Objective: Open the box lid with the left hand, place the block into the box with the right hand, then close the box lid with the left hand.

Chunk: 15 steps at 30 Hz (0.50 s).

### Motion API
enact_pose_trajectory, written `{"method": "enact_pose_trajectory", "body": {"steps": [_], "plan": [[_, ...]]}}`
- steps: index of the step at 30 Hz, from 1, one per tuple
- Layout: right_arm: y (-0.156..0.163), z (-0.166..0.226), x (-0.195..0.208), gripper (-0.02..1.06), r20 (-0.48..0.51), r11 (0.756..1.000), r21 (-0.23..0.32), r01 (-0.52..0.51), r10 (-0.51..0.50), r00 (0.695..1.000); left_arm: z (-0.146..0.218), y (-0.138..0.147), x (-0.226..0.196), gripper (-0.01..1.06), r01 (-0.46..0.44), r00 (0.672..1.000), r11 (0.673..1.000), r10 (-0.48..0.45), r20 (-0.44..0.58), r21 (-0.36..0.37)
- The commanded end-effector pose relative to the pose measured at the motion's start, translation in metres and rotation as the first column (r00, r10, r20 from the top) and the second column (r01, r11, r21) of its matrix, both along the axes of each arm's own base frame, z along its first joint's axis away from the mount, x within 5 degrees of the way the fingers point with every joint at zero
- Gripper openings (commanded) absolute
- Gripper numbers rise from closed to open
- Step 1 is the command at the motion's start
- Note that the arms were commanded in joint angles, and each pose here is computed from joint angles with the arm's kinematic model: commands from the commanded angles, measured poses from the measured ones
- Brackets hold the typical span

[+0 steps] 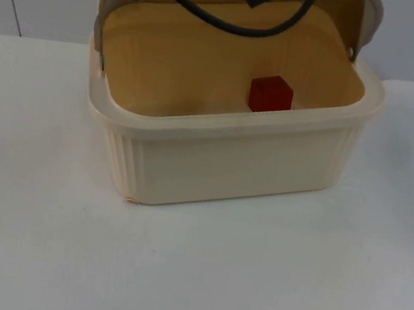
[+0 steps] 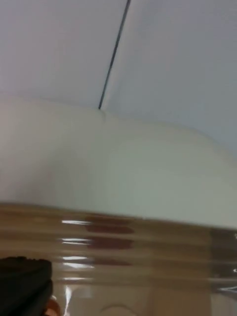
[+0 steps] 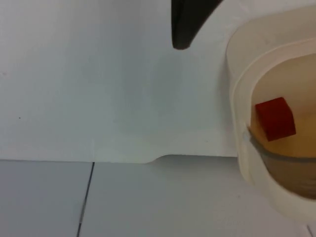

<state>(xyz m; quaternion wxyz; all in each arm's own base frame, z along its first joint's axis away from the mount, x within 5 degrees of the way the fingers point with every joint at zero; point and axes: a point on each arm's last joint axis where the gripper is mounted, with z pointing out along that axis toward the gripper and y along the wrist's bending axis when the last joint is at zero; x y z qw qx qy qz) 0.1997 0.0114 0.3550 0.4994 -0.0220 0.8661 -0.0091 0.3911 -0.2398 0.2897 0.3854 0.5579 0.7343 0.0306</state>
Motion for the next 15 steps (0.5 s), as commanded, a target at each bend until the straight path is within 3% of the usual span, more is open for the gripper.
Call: {"method": "enact_pose_trajectory", "body": {"steps": [1,11,15], "plan": [[0.001,0.002,-0.001,1.05,0.003,1.0,-0.007,-0.003,0.003,1.0,0.0,-0.005,-0.008,0.0,0.014,0.999,1.0,-0.014,-0.051,-0.012],[0.002,0.002,-0.001,1.05,0.003,1.0,0.008,0.001,-0.001,1.0,0.01,-0.005,-0.014,0.0,-0.081,0.991,0.989,0.065,-0.121,-0.126],[0.002,0.002,-0.001,1.05,0.003,1.0,0.008,0.001,-0.001,1.0,0.007,-0.002,-0.018,0.0,-0.089,0.99,0.987,0.074,-0.12,-0.132]]}}
